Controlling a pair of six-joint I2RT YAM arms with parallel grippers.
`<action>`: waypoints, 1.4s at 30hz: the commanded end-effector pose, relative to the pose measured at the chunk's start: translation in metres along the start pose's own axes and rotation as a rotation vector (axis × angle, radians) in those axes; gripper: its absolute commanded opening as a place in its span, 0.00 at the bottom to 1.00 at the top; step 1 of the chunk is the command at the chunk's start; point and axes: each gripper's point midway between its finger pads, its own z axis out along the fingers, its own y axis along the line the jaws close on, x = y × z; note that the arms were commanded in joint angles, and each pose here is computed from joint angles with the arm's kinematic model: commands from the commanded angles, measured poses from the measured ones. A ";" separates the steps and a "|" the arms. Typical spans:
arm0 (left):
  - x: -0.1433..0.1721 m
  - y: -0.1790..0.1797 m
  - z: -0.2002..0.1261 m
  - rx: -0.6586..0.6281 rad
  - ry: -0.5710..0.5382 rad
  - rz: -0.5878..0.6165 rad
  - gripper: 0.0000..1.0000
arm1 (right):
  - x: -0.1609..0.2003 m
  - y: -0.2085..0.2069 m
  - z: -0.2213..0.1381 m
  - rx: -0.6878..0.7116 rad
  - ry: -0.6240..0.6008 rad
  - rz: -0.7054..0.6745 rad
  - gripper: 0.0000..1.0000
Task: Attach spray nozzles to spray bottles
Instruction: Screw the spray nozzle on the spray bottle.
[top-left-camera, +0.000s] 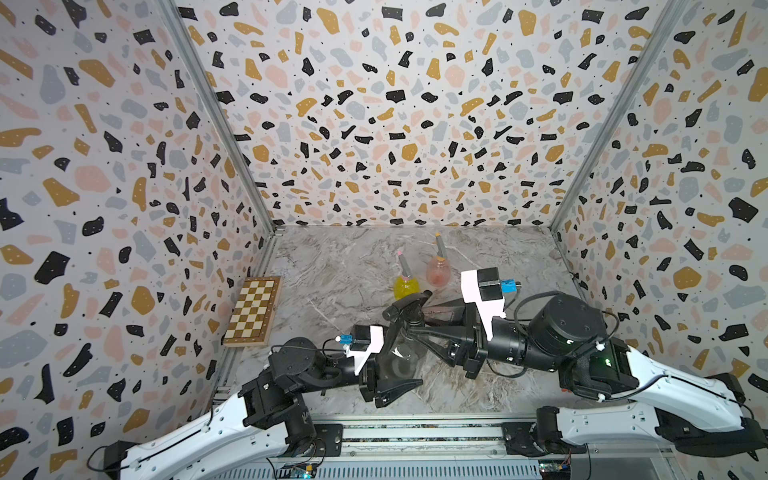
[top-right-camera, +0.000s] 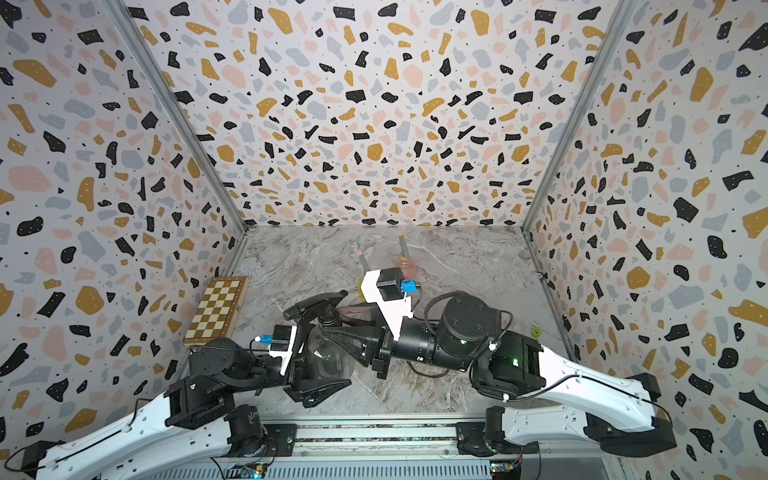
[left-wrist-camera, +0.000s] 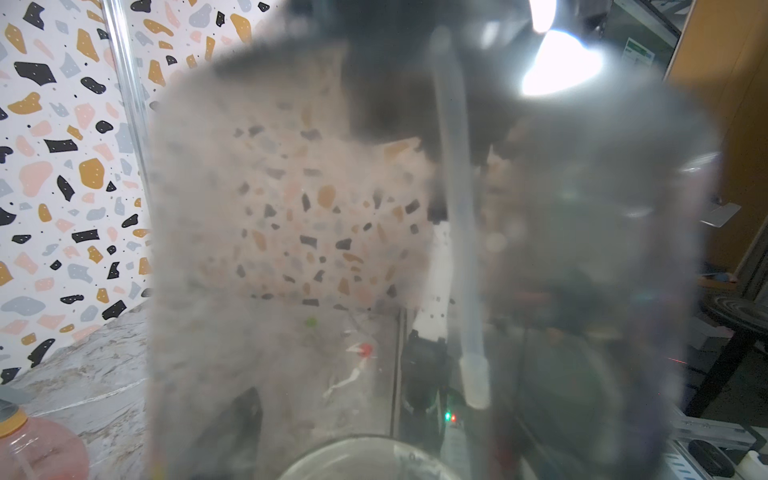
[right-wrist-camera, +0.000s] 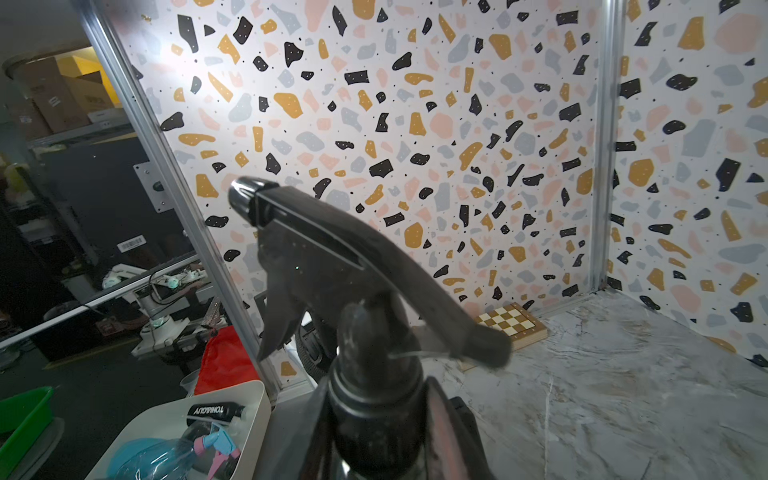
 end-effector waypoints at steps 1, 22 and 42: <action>-0.077 -0.009 -0.014 -0.010 -0.217 0.119 0.00 | 0.059 -0.013 0.007 0.079 0.184 0.006 0.32; -0.064 -0.023 -0.010 0.077 -0.127 0.146 0.00 | 0.034 -0.005 0.003 0.070 0.136 -0.056 0.42; -0.052 -0.020 -0.012 0.055 -0.066 0.150 0.00 | -0.006 0.020 -0.038 -0.027 0.157 -0.072 0.79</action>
